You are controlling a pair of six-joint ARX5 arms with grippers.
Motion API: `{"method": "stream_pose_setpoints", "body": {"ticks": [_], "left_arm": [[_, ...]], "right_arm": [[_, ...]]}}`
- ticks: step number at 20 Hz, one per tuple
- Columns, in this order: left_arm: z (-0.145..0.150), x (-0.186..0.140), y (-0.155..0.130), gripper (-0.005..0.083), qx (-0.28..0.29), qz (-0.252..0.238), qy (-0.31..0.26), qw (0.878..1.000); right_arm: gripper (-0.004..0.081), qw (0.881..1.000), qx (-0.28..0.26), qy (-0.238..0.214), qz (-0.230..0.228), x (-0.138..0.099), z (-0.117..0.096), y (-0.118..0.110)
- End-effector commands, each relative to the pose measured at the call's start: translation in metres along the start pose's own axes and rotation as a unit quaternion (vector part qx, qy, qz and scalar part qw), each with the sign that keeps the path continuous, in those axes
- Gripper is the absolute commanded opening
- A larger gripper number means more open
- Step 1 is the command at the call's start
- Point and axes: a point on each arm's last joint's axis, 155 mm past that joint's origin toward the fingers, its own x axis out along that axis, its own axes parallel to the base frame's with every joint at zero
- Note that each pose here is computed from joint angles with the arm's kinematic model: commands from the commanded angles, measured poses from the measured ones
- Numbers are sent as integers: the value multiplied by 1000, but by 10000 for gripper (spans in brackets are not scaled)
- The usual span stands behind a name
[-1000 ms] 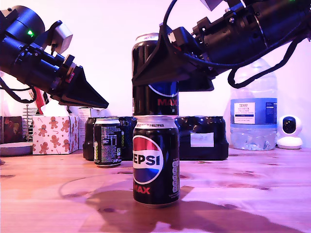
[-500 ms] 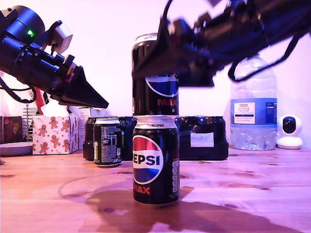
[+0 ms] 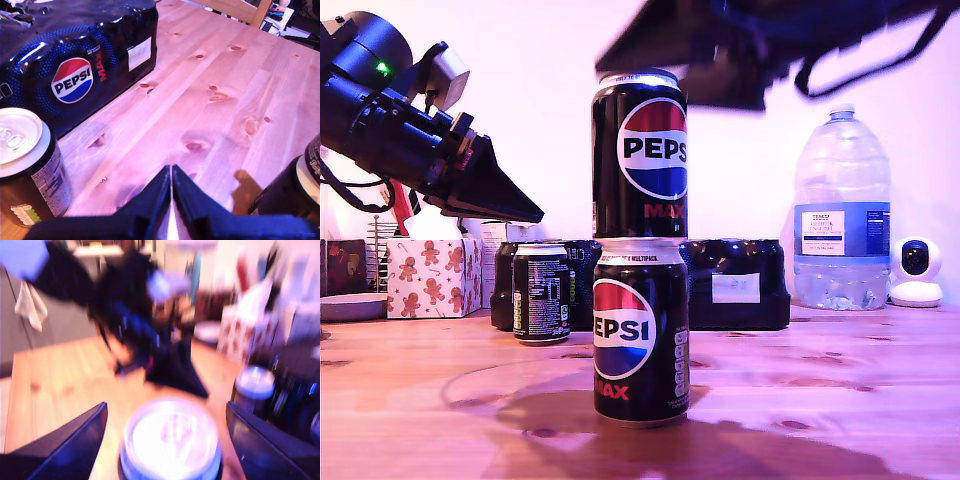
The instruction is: Stack up the Pepsi cans on top of each other
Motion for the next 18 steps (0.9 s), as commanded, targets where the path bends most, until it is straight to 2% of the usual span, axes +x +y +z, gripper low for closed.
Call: {"method": "stream_pose_setpoints", "body": {"ticks": [1, 6, 9, 10, 11, 12, 14, 16, 18], "left_arm": [[-5, -2, -5, -24, -2, -4, 1, 1000], [-5, -2, -5, -24, -2, -4, 1, 1000], [-6, -2, -6, -24, -6, -5, 4, 1000], [-6, -2, -6, -24, -7, -5, 3, 1000], [-6, -2, -6, -24, -6, -5, 3, 1000], [-6, -2, -6, -24, -6, -5, 3, 1000], [-6, -2, -6, -24, -7, -4, 4, 1000], [-5, -2, -5, -24, -10, -4, 3, 1000], [-6, -2, -5, -24, -19, -4, 3, 1000]], "right_arm": [[682, 1000, -10, -28, 0, -5, 29, 1], [682, 998, -25, -60, -7, -23, 67, 3], [658, 999, -20, -45, -13, -33, 76, 3], [610, 999, -16, -34, -22, -36, 74, 1], [519, 999, -11, -23, -32, -38, 71, -2], [392, 999, -9, -18, -34, -41, 70, -2], [31, 999, -7, -16, -32, -46, 71, 1], [-13, 1000, -3, -9, -29, -50, 70, 3], [-13, 999, 13, 30, -43, -58, 53, 2]]}}
